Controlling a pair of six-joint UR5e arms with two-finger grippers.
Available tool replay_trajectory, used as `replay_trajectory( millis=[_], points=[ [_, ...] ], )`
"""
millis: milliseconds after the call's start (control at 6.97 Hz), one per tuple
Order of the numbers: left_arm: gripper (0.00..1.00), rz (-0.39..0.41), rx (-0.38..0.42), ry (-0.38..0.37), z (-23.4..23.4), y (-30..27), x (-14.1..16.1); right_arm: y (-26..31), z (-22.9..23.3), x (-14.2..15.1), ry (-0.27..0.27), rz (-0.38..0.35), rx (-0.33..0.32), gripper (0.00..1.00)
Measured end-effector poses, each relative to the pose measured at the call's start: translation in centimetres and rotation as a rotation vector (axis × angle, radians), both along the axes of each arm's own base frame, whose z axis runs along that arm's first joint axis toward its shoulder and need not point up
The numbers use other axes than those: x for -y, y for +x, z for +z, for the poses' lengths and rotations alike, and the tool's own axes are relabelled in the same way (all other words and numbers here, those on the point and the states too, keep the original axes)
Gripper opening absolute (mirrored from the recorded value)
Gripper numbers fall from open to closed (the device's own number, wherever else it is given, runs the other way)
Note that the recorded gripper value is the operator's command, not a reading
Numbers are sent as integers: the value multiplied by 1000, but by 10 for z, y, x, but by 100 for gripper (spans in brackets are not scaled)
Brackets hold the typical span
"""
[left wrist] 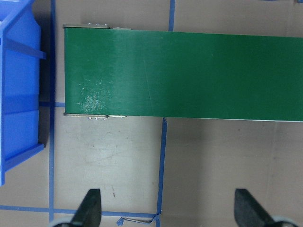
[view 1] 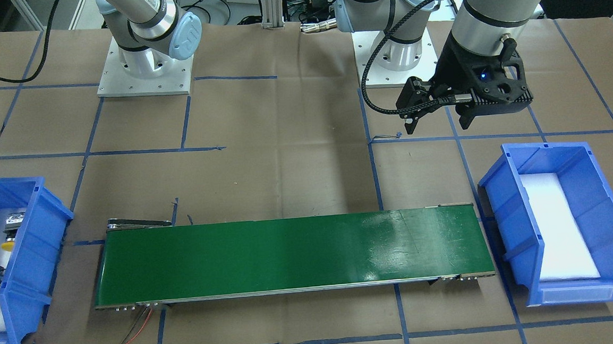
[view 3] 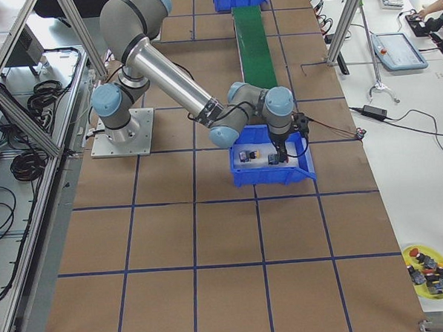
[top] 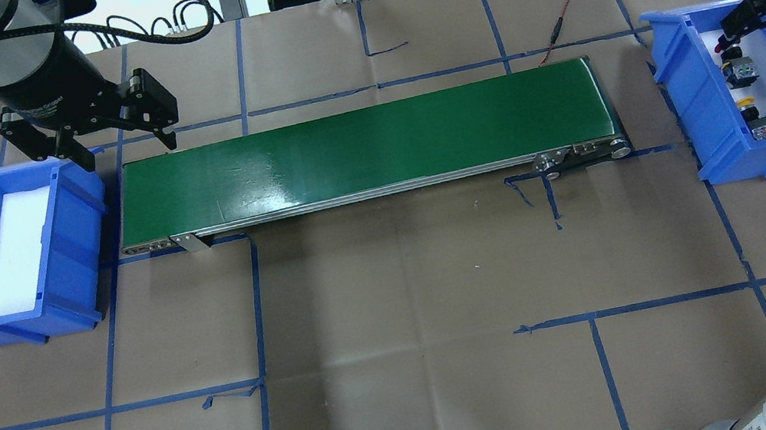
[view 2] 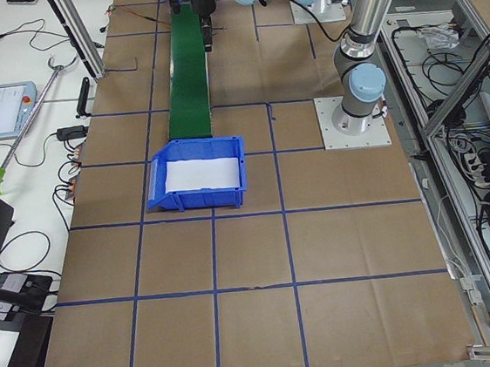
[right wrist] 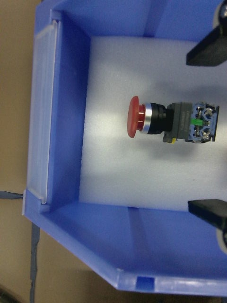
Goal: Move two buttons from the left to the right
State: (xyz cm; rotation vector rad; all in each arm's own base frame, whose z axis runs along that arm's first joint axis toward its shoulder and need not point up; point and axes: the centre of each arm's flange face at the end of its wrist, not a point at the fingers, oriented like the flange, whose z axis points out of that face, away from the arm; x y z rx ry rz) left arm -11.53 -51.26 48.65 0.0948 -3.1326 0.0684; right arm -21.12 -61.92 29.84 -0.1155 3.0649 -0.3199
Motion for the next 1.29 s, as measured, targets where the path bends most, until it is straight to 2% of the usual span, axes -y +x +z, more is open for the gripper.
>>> replay_trajectory(
  millis=[287, 574, 717, 1004, 1290],
  points=[
    [100, 1, -1, -1, 1, 0, 0, 15, 82, -17, -97, 7, -61, 100],
    [100, 2, -1, -2, 1, 0, 0, 58, 146, -52, -70, 30, -37, 100],
    [100, 3, -2, -2, 1, 0, 0, 90, 172, -66, -64, 14, -24, 100],
    [100, 4, -2, -2, 1, 0, 1, 177, 203, -75, -69, -70, 15, 100],
    [100, 6, -2, -2, 1, 0, 1, 288, 208, -90, -27, -11, 8, 100]
  ],
)
